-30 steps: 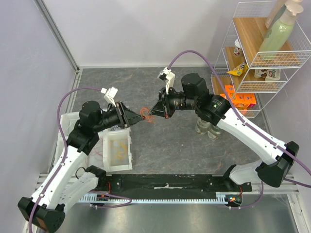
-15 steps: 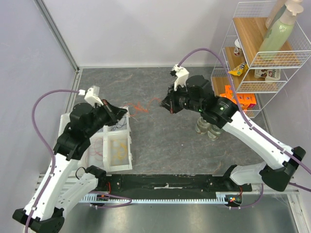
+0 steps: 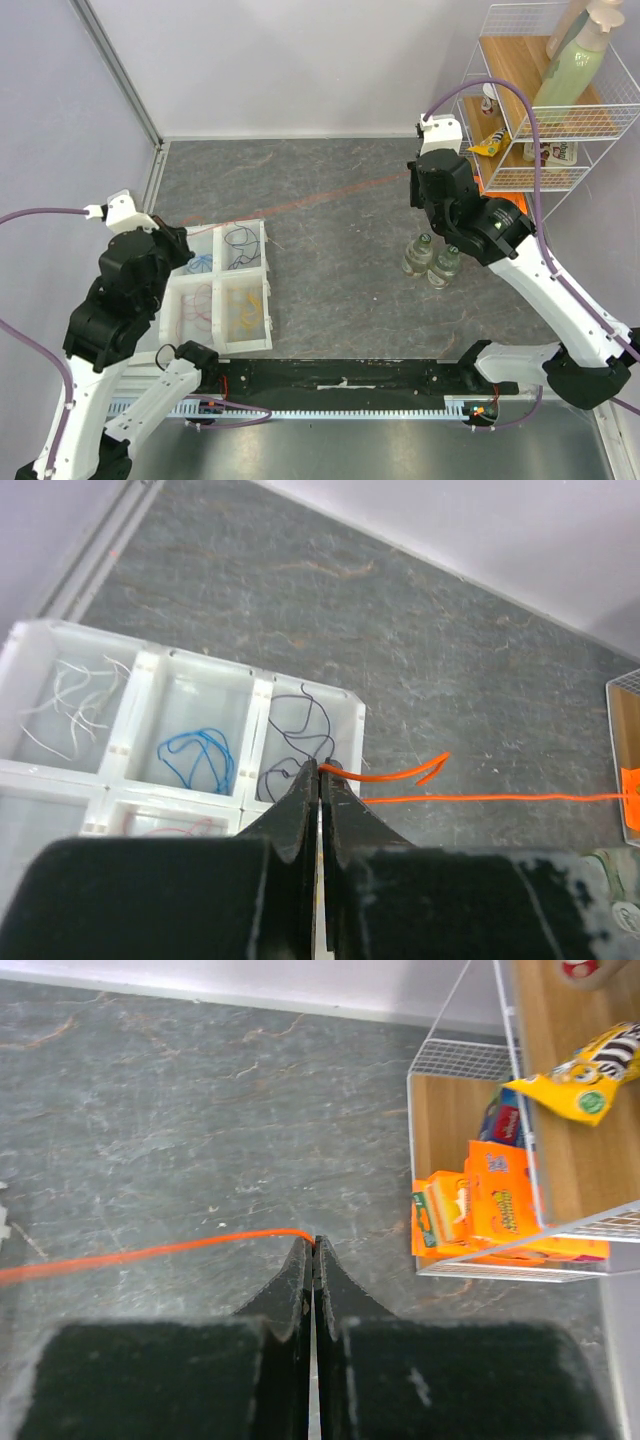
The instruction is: Untangle the cables
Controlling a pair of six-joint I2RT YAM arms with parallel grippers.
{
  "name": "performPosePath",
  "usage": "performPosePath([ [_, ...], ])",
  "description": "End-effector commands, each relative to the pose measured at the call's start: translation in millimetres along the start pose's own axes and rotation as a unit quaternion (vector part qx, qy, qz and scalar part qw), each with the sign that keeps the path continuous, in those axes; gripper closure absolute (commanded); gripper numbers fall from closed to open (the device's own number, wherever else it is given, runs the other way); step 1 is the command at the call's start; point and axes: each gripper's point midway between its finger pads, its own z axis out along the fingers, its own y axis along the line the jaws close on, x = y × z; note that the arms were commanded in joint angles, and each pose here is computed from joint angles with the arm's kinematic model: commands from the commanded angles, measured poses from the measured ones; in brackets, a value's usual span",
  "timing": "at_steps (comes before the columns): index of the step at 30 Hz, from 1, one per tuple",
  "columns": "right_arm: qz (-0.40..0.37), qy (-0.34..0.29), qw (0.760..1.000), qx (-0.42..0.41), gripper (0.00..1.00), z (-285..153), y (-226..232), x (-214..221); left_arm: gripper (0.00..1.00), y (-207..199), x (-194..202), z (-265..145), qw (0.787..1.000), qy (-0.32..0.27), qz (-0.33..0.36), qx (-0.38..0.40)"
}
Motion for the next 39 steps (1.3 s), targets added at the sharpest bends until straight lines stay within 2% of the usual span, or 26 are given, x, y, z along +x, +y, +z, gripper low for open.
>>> performPosePath([
  [1, -0.031, -0.022, 0.995, 0.090, 1.00, -6.4, -42.8, -20.1, 0.98, 28.5, -34.3, -13.1, 0.994, -0.057, 0.059, -0.067],
  [3, -0.024, -0.019, 0.995, 0.098, 1.00, -4.1, -49.1, -18.4, 0.98, 34.7, -43.7, -17.3, 0.992, -0.074, 0.060, -0.083],
  [5, -0.014, -0.013, 0.998, 0.065, 1.00, 1.3, -39.4, -16.8, 0.98, 31.8, -50.5, -18.8, 0.992, -0.085, 0.058, -0.077],
  [9, -0.007, -0.002, 0.999, -0.039, 1.00, 3.6, -1.3, -9.7, 0.98, 22.7, -54.5, -19.4, 0.994, -0.082, 0.044, -0.060],
  [11, -0.020, 0.012, 0.991, -0.130, 1.00, 2.5, 30.8, 0.6, 0.98, 4.7, -54.6, -18.2, 0.997, -0.075, 0.033, -0.017],
  [12, -0.026, 0.020, 0.983, -0.179, 1.00, 1.1, 49.6, 6.1, 0.98, -10.9, -52.2, -18.3, 0.997, -0.066, 0.029, 0.024],
  [14, -0.028, 0.045, 0.951, -0.305, 1.00, -12.0, 95.2, 18.3, 0.98, -42.0, -45.4, -16.9, 0.994, -0.045, 0.020, 0.100],
  [18, -0.012, 0.085, 0.895, -0.437, 1.00, -30.7, 153.6, 33.6, 0.98, -94.0, -26.5, -11.0, 0.976, 0.000, 0.012, 0.220],
  [20, -0.015, 0.102, 0.876, -0.471, 1.00, -40.5, 175.2, 39.6, 0.99, -120.0, -10.6, -10.0, 0.959, 0.043, 0.014, 0.280],
  [23, -0.002, 0.130, 0.848, -0.514, 1.00, -51.8, 197.7, 52.6, 0.98, -154.0, 15.4, -21.9, 0.918, 0.106, 0.018, 0.382],
  [26, 0.004, 0.147, 0.829, -0.540, 1.00, -58.9, 207.7, 62.1, 0.98, -172.6, 39.8, -27.0, 0.883, 0.165, 0.005, 0.439],
  [28, 0.004, 0.152, 0.822, -0.549, 1.00, -60.2, 210.3, 65.0, 0.98, -178.7, 50.3, -27.5, 0.868, 0.188, 0.003, 0.461],
  [31, 0.010, 0.151, 0.814, -0.561, 1.00, -66.5, 213.0, 58.7, 0.97, -182.4, 60.3, -27.8, 0.855, 0.213, 0.004, 0.473],
  [36, 0.023, 0.142, 0.810, -0.569, 1.00, -73.4, 213.0, 50.6, 0.93, -179.6, 65.3, -31.2, 0.849, 0.210, 0.017, 0.484],
  [39, 0.033, 0.134, 0.802, -0.582, 1.00, -78.0, 216.5, 44.3, 0.90, -184.0, 69.3, -34.6, 0.836, 0.220, 0.014, 0.502],
])
